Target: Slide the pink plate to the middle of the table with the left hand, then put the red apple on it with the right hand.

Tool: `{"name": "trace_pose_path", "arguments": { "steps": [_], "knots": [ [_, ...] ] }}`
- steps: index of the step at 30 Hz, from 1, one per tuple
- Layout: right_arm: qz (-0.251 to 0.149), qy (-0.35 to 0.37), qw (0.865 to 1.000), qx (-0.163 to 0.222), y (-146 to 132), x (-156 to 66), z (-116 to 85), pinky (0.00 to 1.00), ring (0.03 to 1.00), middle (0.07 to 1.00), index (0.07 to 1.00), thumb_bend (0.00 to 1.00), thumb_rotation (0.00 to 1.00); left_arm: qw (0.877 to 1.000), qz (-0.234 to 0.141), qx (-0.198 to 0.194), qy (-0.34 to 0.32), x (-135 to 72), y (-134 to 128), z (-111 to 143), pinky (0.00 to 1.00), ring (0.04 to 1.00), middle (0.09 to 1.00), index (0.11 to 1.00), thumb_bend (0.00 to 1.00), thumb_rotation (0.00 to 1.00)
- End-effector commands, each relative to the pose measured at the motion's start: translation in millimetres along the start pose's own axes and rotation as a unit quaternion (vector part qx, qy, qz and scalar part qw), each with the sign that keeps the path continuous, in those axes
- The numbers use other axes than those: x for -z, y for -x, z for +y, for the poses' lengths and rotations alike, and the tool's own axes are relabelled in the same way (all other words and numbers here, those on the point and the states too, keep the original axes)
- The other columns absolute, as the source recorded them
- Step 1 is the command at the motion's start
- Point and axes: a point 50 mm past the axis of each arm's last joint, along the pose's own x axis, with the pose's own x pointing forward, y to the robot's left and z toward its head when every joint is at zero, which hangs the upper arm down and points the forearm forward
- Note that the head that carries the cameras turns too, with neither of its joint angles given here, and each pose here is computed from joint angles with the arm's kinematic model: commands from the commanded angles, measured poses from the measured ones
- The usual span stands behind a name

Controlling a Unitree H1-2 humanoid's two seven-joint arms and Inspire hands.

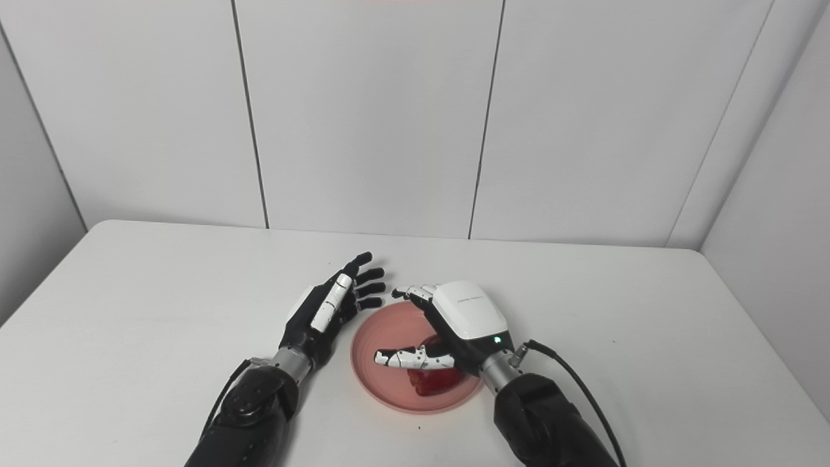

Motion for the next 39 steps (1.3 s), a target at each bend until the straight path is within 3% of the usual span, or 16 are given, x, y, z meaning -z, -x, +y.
{"name": "trace_pose_path", "arguments": {
  "steps": [1, 9, 12, 15, 18, 21, 25, 27, 32, 36, 39],
  "knots": [
    [-0.027, 0.011, 0.998, 0.049, -13.0, -5.1, -32.5, 0.72, 0.750, 0.779, 0.777, 0.82, 1.00, 0.998, 0.067, -0.017, 0.011, 29.7, 13.4, 6.8, 0.80, 0.829, 0.853, 0.886, 0.79, 0.82],
    [-0.027, -0.008, 0.996, 0.087, -14.1, -3.4, -48.6, 0.70, 0.757, 0.787, 0.776, 0.82, 1.00, 0.998, 0.063, -0.022, 0.017, 29.9, 13.7, 5.8, 0.79, 0.822, 0.834, 0.879, 0.79, 0.80],
    [-0.015, -0.046, 0.993, 0.110, -14.3, -0.4, -53.7, 0.70, 0.768, 0.791, 0.776, 0.84, 1.00, 0.996, 0.069, -0.034, 0.055, 29.2, 13.8, 2.1, 0.84, 0.852, 0.844, 0.880, 0.79, 0.76],
    [0.004, -0.133, 0.982, 0.135, -14.7, 1.8, -54.4, 0.68, 0.774, 0.795, 0.776, 0.84, 1.00, 0.992, 0.070, -0.049, 0.091, 27.6, 13.0, -2.6, 0.89, 0.878, 0.877, 0.877, 0.82, 0.77],
    [0.032, -0.230, 0.960, 0.155, -11.8, 4.2, -51.8, 0.70, 0.810, 0.838, 0.807, 0.88, 1.00, 0.991, 0.065, -0.057, 0.100, 25.1, 12.7, -6.1, 0.95, 0.904, 0.911, 0.880, 0.85, 0.79],
    [0.061, -0.345, 0.919, 0.178, -8.2, 12.1, -45.6, 0.78, 0.835, 0.853, 0.840, 0.86, 1.00, 0.992, 0.056, -0.068, 0.096, 21.2, 12.6, -11.1, 0.98, 0.916, 0.922, 0.882, 0.87, 0.80],
    [0.094, -0.425, 0.881, 0.186, -4.5, 22.5, -37.5, 0.84, 0.850, 0.859, 0.869, 0.83, 1.00, 0.992, 0.045, -0.083, 0.081, 13.6, 13.4, -17.3, 1.00, 0.947, 0.945, 0.904, 0.83, 0.86],
    [0.108, -0.446, 0.868, 0.190, -2.1, 26.3, -32.7, 0.87, 0.845, 0.859, 0.878, 0.82, 1.00, 0.992, 0.042, -0.095, 0.073, 10.0, 13.6, -19.5, 1.00, 0.989, 0.967, 0.924, 0.79, 0.91],
    [0.134, -0.485, 0.840, 0.203, 1.2, 32.3, -17.9, 0.94, 0.856, 0.860, 0.869, 0.82, 1.00, 0.993, 0.019, -0.111, 0.040, 6.3, 13.2, -20.5, 1.00, 1.000, 0.999, 0.982, 0.79, 0.96],
    [0.147, -0.505, 0.826, 0.206, 1.4, 36.8, -2.4, 1.00, 0.861, 0.870, 0.868, 0.86, 1.00, 0.993, 0.001, -0.115, 0.028, 4.8, 13.4, -24.3, 1.00, 1.000, 1.000, 1.000, 0.84, 0.93],
    [0.158, -0.512, 0.820, 0.201, 2.7, 41.3, 9.3, 1.00, 0.879, 0.888, 0.876, 0.88, 1.00, 0.992, -0.017, -0.127, 0.012, 3.7, 13.9, -27.7, 1.00, 1.000, 1.000, 0.987, 0.79, 0.88]
  ]
}}
